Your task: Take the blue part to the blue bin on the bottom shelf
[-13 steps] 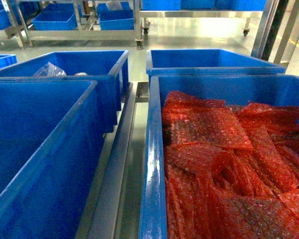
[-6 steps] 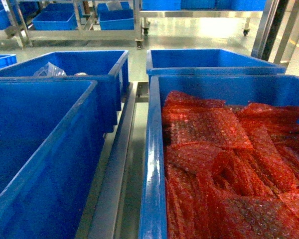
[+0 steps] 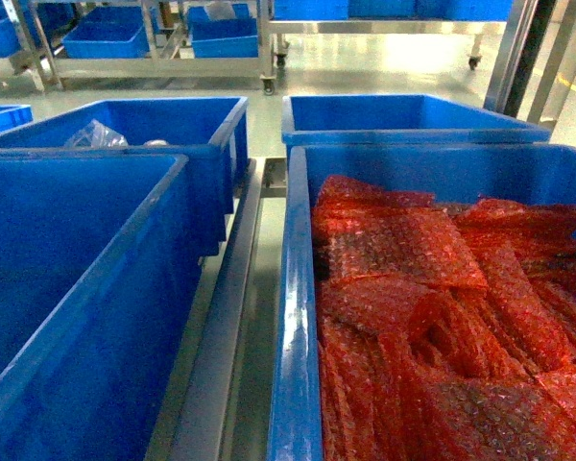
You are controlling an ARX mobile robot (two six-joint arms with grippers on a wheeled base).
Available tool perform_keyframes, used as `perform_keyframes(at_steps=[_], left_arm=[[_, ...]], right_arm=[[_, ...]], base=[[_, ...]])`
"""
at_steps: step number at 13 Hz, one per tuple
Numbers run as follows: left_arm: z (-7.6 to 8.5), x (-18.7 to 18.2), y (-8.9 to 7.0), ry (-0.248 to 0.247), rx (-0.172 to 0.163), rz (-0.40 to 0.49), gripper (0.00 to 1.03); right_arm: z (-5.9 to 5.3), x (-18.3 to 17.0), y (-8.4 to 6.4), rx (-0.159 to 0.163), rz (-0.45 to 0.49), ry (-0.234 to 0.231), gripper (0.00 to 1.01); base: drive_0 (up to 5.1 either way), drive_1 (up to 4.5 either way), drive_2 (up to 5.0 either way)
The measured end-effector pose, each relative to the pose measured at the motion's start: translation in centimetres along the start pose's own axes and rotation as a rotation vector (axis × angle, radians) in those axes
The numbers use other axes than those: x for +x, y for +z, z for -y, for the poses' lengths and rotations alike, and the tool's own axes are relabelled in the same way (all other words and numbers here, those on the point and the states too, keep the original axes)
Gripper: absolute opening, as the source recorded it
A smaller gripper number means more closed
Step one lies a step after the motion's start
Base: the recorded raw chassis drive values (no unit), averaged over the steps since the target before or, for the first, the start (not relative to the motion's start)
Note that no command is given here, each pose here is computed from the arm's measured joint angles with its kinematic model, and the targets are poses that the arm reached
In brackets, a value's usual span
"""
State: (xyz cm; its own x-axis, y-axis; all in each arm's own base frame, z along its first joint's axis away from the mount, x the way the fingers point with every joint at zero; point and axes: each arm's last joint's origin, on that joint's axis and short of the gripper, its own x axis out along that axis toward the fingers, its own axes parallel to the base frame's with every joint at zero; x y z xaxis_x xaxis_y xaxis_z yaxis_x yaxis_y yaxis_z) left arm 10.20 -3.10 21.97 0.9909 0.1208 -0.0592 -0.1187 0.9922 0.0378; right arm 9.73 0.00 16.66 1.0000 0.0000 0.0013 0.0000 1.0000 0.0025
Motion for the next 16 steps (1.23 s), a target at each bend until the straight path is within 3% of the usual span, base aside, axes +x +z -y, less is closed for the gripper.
perform_keyframes(at_steps=[14, 15, 16], left_arm=[[0.0, 0.0, 0.0, 0.000, 0.000, 0.000, 0.44], [0.0, 0.0, -0.1, 0.007, 0.024, -0.089, 0.44], [0.2, 1.0, 0.2, 0.020, 0.012, -0.128, 0.44]], right_arm=[[0.0, 0.0, 0.0, 0.000, 0.000, 0.000, 0.98], [0.0, 0.0, 0.0, 0.000, 0.000, 0.000, 0.98], [0.0, 0.0, 0.0, 0.000, 0.001, 0.000, 0.98]], base=[[0.0, 0.00, 0.0], [0.0, 0.00, 0.0], [0.0, 0.00, 0.0]])
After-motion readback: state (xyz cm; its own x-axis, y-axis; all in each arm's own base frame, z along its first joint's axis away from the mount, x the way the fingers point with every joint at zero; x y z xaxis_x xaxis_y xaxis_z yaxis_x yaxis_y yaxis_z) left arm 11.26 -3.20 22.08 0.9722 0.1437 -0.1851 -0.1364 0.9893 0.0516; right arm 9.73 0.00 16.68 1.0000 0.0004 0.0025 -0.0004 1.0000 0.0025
